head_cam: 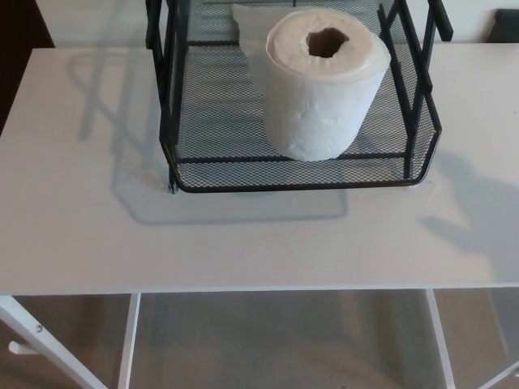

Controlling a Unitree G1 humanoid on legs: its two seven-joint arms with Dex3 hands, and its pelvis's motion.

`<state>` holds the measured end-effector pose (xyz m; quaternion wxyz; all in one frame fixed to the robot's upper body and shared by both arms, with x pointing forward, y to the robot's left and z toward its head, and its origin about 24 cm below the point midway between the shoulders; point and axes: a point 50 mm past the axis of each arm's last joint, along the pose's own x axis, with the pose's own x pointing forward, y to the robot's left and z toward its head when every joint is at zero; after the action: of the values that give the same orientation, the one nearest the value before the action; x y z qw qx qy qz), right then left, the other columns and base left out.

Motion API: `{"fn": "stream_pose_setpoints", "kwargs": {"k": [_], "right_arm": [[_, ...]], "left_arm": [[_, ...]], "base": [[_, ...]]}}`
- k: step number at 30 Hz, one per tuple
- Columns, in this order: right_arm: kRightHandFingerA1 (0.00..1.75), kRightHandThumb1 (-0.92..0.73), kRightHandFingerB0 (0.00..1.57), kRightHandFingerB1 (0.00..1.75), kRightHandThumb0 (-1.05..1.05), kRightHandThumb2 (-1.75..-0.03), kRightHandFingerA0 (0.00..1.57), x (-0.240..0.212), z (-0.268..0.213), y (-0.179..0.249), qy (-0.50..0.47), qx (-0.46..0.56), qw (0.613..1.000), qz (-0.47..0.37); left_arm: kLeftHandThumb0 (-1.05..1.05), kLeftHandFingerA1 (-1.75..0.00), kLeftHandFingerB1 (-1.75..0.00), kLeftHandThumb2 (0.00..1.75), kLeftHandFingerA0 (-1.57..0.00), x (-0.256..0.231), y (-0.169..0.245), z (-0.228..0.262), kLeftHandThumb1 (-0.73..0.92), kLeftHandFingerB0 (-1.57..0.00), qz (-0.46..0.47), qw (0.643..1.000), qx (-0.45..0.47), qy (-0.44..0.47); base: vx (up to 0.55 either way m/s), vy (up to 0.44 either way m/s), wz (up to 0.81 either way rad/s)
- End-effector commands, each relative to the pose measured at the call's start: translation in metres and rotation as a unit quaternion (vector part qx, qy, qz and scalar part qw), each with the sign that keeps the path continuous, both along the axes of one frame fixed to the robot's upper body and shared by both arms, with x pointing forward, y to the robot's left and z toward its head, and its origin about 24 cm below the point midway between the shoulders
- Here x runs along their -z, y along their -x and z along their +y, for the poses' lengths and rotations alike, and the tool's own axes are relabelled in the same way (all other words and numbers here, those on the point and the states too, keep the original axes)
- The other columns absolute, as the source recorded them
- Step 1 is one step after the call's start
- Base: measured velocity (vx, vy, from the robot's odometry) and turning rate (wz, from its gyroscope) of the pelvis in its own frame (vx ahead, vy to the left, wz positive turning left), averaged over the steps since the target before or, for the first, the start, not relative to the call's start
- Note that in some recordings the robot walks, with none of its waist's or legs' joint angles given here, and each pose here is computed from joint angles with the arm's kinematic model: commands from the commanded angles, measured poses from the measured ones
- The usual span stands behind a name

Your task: The robot walks towards a desk on which a file tray is kept in the middle and a toilet paper roll is kept on its right. The robot uses its right hand to hook on finger in the gap of the roll and grabs it, lifts it and places it on the tray.

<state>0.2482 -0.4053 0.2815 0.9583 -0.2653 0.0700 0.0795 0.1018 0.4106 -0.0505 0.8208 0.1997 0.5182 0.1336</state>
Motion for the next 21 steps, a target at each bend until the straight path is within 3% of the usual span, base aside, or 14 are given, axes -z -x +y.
{"fn": "stream_pose_setpoints", "kwargs": {"k": [1, 2, 4, 5, 11, 13, 14, 15, 16, 17, 18, 19, 20, 21], "right_arm": [[1.55, -0.42, 0.05, 0.45, -0.55, -0.8, 0.36, 0.213, -0.077, 0.124, -0.286, 0.613, 0.697, -0.238], [1.56, -0.43, 0.04, 0.44, -0.55, -0.81, 0.85, 0.218, -0.074, 0.126, -0.28, 0.623, 0.693, -0.23], [1.44, -0.4, 0.09, 0.52, -0.51, -0.89, 0.89, 0.235, -0.071, 0.127, -0.32, 0.639, 0.669, -0.205], [1.34, -0.36, 0.04, 0.52, -0.53, -0.97, 1.19, 0.239, -0.071, 0.127, -0.339, 0.636, 0.664, -0.2], [1.35, -0.27, 0.09, 0.59, -0.51, -0.91, 1.25, 0.27, -0.057, 0.121, -0.456, 0.638, 0.612, -0.109], [1.33, -0.37, 0.0, 0.25, -0.46, -0.88, 1.03, 0.284, -0.047, 0.124, -0.423, 0.623, 0.654, -0.077], [1.25, -0.35, 0.0, 0.26, -0.48, -0.93, 1.13, 0.292, -0.042, 0.127, -0.425, 0.621, 0.656, -0.066], [1.56, -0.33, 0.05, 0.23, -0.43, -0.81, 0.5, 0.297, -0.039, 0.129, -0.438, 0.628, 0.641, -0.061], [0.86, -0.34, 0.0, 0.32, -0.55, -0.93, 0.18, 0.304, -0.034, 0.129, -0.457, 0.628, 0.628, -0.049], [1.2, -0.4, 0.0, 0.1, -0.43, -0.84, 0.0, 0.305, -0.033, 0.128, -0.464, 0.624, 0.627, -0.047], [1.2, -0.4, 0.0, 0.1, -0.43, -0.84, 0.0, 0.305, -0.032, 0.126, -0.469, 0.626, 0.622, -0.048], [0.74, -0.38, 0.0, 0.0, -0.43, -0.9, 0.0, 0.306, -0.032, 0.126, -0.47, 0.612, 0.634, -0.046], [0.74, -0.38, 0.0, 0.0, -0.43, -0.9, 0.0, 0.306, -0.032, 0.126, -0.47, 0.611, 0.635, -0.046], [1.21, -0.37, 0.0, 0.18, -0.43, -0.8, 0.01, 0.308, -0.029, 0.124, -0.48, 0.619, 0.619, -0.059]], "left_arm": [[-0.79, -0.53, -0.44, 0.7, -0.16, -0.009, -0.002, 0.01, 0.92, -0.23, -0.01, 1.0, -0.018, -0.015], [-0.8, -0.53, -0.44, 0.69, -0.15, -0.009, -0.001, 0.009, 0.92, -0.23, -0.012, 1.0, -0.018, -0.014], [-0.8, -0.52, -0.44, 0.69, -0.16, -0.01, -0.004, 0.01, 0.92, -0.23, -0.012, 1.0, -0.014, -0.019], [-0.8, -0.53, -0.44, 0.7, -0.16, -0.01, -0.004, 0.01, 0.92, -0.23, -0.014, 1.0, -0.014, -0.019], [-0.81, -0.53, -0.44, 0.7, -0.16, -0.009, -0.001, 0.01, 0.92, -0.23, -0.022, 0.999, -0.022, -0.013], [-0.8, -0.51, -0.43, 0.71, -0.15, -0.009, -0.001, 0.01, 0.92, -0.22, -0.018, 1.0, -0.017, -0.015], [-0.79, -0.52, -0.43, 0.71, -0.16, -0.009, -0.001, 0.01, 0.92, -0.23, -0.019, 1.0, -0.019, -0.015], [-0.79, -0.52, -0.43, 0.7, -0.16, -0.009, -0.001, 0.01, 0.92, -0.23, -0.019, 0.999, -0.022, -0.015], [-0.78, -0.53, -0.44, 0.73, -0.16, -0.01, -0.002, 0.01, 0.92, -0.22, -0.017, 1.0, -0.018, -0.019], [-0.77, -0.52, -0.43, 0.7, -0.16, -0.009, -0.002, 0.01, 0.92, -0.21, -0.017, 1.0, -0.016, -0.021], [-0.77, -0.52, -0.43, 0.7, -0.16, -0.009, -0.001, 0.01, 0.92, -0.21, -0.018, 0.999, -0.018, -0.021], [-0.79, -0.53, -0.44, 0.72, -0.16, -0.009, 0.0, 0.01, 0.92, -0.23, -0.019, 0.999, -0.017, -0.02], [-0.79, -0.53, -0.44, 0.72, -0.16, -0.009, 0.001, 0.01, 0.92, -0.23, -0.019, 0.999, -0.017, -0.02], [-0.8, -0.52, -0.43, 0.69, -0.15, -0.008, 0.002, 0.01, 0.92, -0.23, -0.02, 0.999, -0.019, -0.018]], "base": [[0.0, 0.0, 0.0], [0.0, 0.0, 0.0], [0.0, 0.0, 0.0], [0.0, 0.0, 0.0], [0.0, 0.0, 0.0], [0.0, 0.0, 0.0], [0.0, 0.0, 0.0], [0.0, 0.0, 0.0], [0.0, 0.0, 0.0], [0.0, 0.0, 0.0], [0.0, 0.0, 0.0], [0.0, 0.0, 0.0], [0.0, 0.0, 0.0], [0.0, 0.0, 0.0]]}}
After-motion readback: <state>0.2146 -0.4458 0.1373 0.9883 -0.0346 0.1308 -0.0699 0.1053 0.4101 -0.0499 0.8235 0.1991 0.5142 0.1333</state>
